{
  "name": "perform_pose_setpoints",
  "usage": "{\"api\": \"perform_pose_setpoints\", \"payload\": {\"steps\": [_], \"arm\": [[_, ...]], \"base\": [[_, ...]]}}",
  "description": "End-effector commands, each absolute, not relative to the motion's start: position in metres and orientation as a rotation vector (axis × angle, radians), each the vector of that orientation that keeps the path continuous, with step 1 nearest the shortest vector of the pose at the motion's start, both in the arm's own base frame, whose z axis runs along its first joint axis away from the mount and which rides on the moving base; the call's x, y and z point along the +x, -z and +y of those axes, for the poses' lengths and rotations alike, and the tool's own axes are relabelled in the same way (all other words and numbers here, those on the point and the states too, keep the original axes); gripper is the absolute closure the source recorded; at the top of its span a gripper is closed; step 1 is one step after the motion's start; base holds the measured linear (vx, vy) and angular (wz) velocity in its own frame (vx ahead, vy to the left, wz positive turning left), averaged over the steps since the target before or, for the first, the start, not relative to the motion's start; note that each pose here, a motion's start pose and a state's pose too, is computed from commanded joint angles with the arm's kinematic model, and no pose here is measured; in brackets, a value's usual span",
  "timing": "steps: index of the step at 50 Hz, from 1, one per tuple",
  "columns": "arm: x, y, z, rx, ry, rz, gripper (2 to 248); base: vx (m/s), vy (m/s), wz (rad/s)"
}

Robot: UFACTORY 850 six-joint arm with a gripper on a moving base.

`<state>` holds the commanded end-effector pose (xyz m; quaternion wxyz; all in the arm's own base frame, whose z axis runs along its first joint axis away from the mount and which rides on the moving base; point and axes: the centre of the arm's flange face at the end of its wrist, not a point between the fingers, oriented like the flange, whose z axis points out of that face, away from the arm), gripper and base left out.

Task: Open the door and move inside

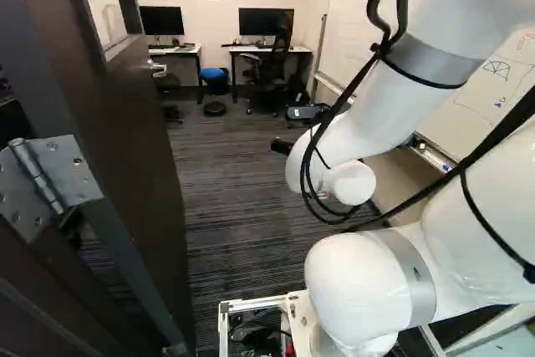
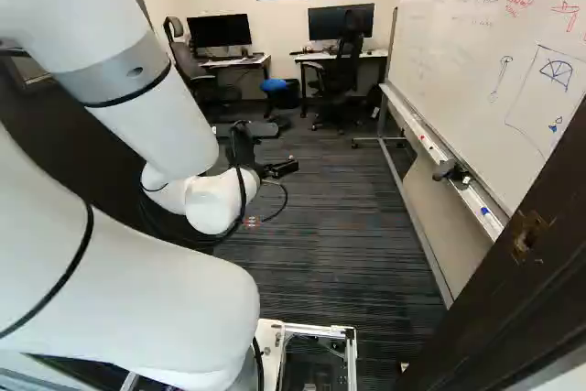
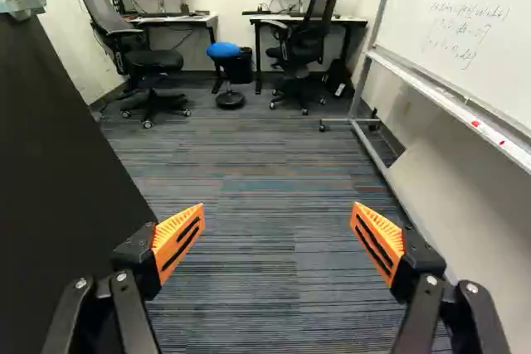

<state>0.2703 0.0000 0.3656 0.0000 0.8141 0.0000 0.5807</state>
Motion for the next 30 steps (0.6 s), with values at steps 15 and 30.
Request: {"api": "perform_pose_setpoints", "payload": {"steps": [15, 30], "arm": [[0.2703, -0.3656, 0.0000, 2.558, -1.824, 0.000, 3], [0.2703, -0.3656, 0.0000, 2.558, -1.824, 0.000, 3]], "base": [[0.109, 0.006, -0.004], [0.187, 0.007, 0.011]]}}
